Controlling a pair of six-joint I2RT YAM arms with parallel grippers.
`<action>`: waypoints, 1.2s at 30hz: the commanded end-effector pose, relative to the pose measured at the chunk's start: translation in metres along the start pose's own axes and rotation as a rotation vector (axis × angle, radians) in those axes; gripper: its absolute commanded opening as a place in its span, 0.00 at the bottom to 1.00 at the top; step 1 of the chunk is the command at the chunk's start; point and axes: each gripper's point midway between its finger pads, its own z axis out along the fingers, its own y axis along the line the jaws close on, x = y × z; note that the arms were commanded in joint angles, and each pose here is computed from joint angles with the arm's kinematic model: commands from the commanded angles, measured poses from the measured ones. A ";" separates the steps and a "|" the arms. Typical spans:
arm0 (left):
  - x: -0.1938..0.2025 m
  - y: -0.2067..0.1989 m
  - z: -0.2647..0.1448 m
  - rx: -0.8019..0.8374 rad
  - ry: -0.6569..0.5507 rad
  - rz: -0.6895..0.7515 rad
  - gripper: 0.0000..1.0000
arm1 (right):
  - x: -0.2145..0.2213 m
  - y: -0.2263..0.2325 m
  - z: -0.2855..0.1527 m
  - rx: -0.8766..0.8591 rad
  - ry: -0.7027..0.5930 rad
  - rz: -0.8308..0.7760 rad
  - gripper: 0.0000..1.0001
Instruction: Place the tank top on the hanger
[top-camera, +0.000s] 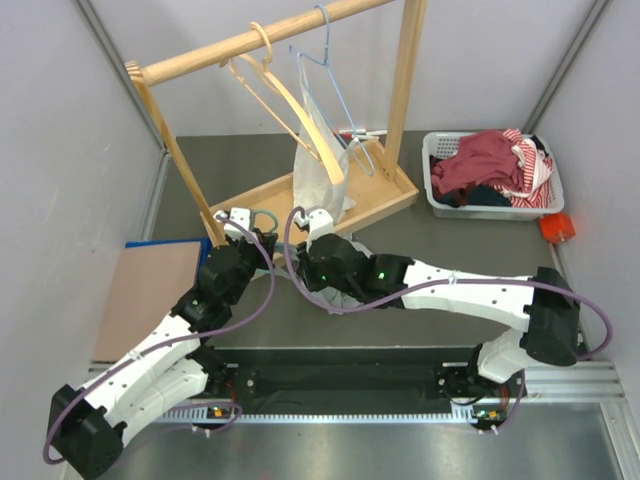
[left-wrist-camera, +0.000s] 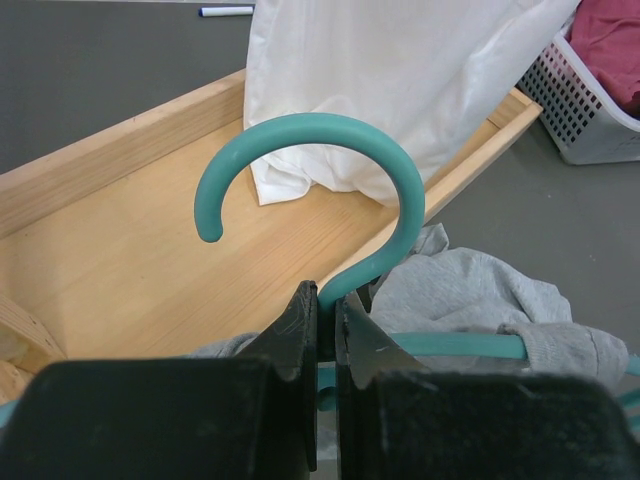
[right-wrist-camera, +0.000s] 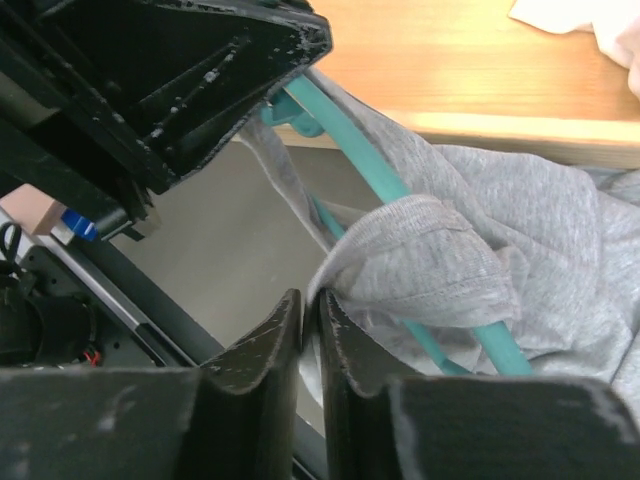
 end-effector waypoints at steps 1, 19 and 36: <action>-0.023 -0.008 0.000 0.031 -0.092 -0.032 0.00 | -0.032 0.029 -0.022 -0.095 -0.096 -0.018 0.26; -0.027 -0.022 -0.004 0.121 -0.119 -0.024 0.00 | -0.040 -0.030 -0.083 0.046 -0.218 -0.076 0.78; -0.032 -0.057 -0.019 0.344 -0.162 0.017 0.00 | -0.002 -0.038 -0.041 -0.048 -0.182 -0.160 0.66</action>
